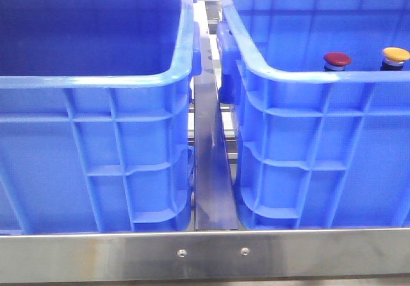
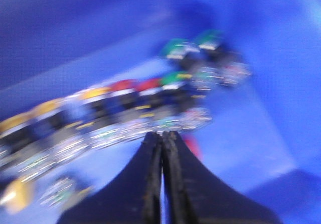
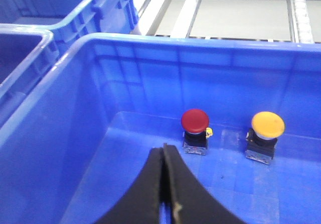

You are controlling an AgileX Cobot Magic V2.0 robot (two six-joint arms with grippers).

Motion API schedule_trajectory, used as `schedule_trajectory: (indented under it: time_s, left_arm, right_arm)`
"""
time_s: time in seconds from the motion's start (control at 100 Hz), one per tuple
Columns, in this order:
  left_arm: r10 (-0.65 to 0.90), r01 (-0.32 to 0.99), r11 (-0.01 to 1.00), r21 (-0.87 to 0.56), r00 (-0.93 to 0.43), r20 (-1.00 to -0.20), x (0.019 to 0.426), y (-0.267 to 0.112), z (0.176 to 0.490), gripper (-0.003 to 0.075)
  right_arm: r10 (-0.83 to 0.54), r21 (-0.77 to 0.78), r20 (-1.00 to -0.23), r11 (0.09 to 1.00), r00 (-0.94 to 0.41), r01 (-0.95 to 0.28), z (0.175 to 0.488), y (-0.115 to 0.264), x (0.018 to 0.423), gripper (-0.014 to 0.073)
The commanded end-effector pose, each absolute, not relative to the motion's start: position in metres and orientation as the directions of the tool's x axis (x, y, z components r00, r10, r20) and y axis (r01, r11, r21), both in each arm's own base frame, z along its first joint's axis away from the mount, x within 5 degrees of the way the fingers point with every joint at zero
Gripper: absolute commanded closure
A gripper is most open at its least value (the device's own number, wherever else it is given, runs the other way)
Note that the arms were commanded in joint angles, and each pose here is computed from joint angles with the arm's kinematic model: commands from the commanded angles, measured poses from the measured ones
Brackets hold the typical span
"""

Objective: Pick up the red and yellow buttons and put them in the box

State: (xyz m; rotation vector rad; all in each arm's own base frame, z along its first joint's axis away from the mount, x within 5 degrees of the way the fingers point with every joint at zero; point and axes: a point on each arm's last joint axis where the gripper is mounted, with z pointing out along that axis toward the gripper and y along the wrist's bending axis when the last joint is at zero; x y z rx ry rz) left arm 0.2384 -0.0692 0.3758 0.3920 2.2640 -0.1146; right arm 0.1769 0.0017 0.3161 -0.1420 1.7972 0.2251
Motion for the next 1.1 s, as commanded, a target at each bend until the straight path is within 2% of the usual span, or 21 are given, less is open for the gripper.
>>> schedule_trajectory:
  time_s: [0.0, 0.21, 0.42, 0.66, 1.09]
  left_arm:
    - [0.155, 0.255, 0.967, 0.026, -0.498, -0.853, 0.223, -0.053, 0.401, 0.0741]
    - [0.099, 0.190, 0.981, 0.030, -0.363, -0.926, 0.180, -0.032, 0.407, 0.0741]
    - [0.069, 0.185, 0.982, 0.027, -0.222, -0.973, 0.140, -0.025, 0.394, 0.0741]
    - [0.023, 0.186, 0.983, 0.000, -0.118, -0.993, 0.106, -0.020, 0.368, 0.0741]
    - [-0.018, 0.187, 0.982, -0.011, 0.037, -0.999, 0.059, -0.012, 0.340, 0.0741]
  right_arm:
    - [0.026, 0.066, -0.984, 0.972, -0.177, -0.224, 0.330, 0.003, 0.171, 0.0666]
    - [0.016, 0.047, -0.991, 0.971, -0.134, -0.233, 0.337, 0.006, 0.162, 0.0666]
    - [0.009, 0.036, -0.994, 0.967, -0.107, -0.253, 0.334, 0.011, 0.147, 0.0666]
    - [0.003, 0.024, -0.997, 0.966, -0.081, -0.257, 0.319, 0.016, 0.124, 0.0666]
    - [-0.019, -0.017, -1.000, 0.966, -0.002, -0.260, 0.288, 0.024, 0.085, 0.0666]
